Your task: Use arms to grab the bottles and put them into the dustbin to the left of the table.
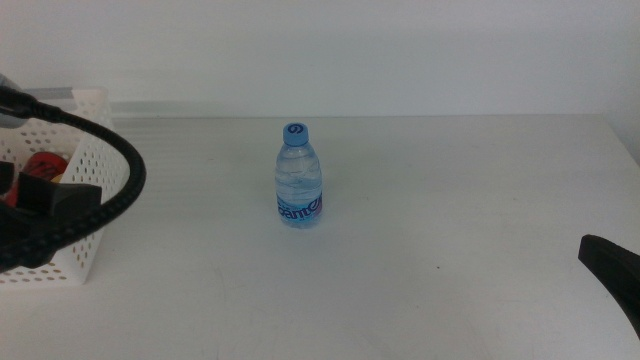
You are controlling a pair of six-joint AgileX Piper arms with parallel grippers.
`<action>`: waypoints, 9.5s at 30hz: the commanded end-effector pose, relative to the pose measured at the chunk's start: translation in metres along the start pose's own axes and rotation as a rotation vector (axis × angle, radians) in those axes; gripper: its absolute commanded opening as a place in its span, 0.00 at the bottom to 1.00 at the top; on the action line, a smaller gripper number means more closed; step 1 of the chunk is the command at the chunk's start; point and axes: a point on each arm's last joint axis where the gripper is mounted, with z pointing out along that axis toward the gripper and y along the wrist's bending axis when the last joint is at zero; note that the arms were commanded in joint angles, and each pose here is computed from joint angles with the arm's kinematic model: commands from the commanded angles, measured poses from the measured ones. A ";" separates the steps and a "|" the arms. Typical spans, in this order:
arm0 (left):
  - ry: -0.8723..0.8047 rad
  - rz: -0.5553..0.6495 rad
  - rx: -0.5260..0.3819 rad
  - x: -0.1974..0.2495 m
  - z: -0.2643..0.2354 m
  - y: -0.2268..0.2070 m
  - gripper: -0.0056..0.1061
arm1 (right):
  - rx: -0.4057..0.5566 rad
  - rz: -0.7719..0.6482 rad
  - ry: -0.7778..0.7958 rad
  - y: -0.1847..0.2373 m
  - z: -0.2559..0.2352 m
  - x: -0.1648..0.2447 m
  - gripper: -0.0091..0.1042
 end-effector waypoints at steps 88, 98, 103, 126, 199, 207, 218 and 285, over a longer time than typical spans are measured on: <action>-0.560 -0.041 0.239 0.034 0.247 -0.078 0.85 | -0.011 -0.025 -0.094 0.001 -0.001 -0.017 0.63; -0.544 -0.073 0.178 0.035 0.272 -0.075 0.85 | -0.011 -0.025 -0.094 0.001 -0.001 -0.017 0.63; -0.542 -0.074 0.178 0.035 0.285 -0.077 0.85 | -0.011 -0.025 -0.094 0.001 -0.001 -0.017 0.63; -0.551 -0.073 0.161 0.032 0.316 -0.080 0.71 | -0.011 -0.025 -0.094 0.001 -0.001 -0.017 0.63; -0.037 -0.126 -0.319 -0.098 0.063 0.113 0.23 | -0.011 -0.025 -0.094 0.001 -0.001 -0.017 0.63; 0.121 -0.185 -0.331 -0.097 0.100 0.163 0.23 | -0.011 -0.025 -0.094 0.001 -0.001 -0.017 0.63; 0.253 -0.181 -0.307 -0.074 0.164 0.193 0.23 | -0.011 -0.025 -0.094 0.001 -0.001 -0.017 0.63; -0.069 -0.281 -0.167 -0.127 0.060 0.131 0.86 | -0.012 -0.024 -0.093 0.001 -0.001 -0.017 0.63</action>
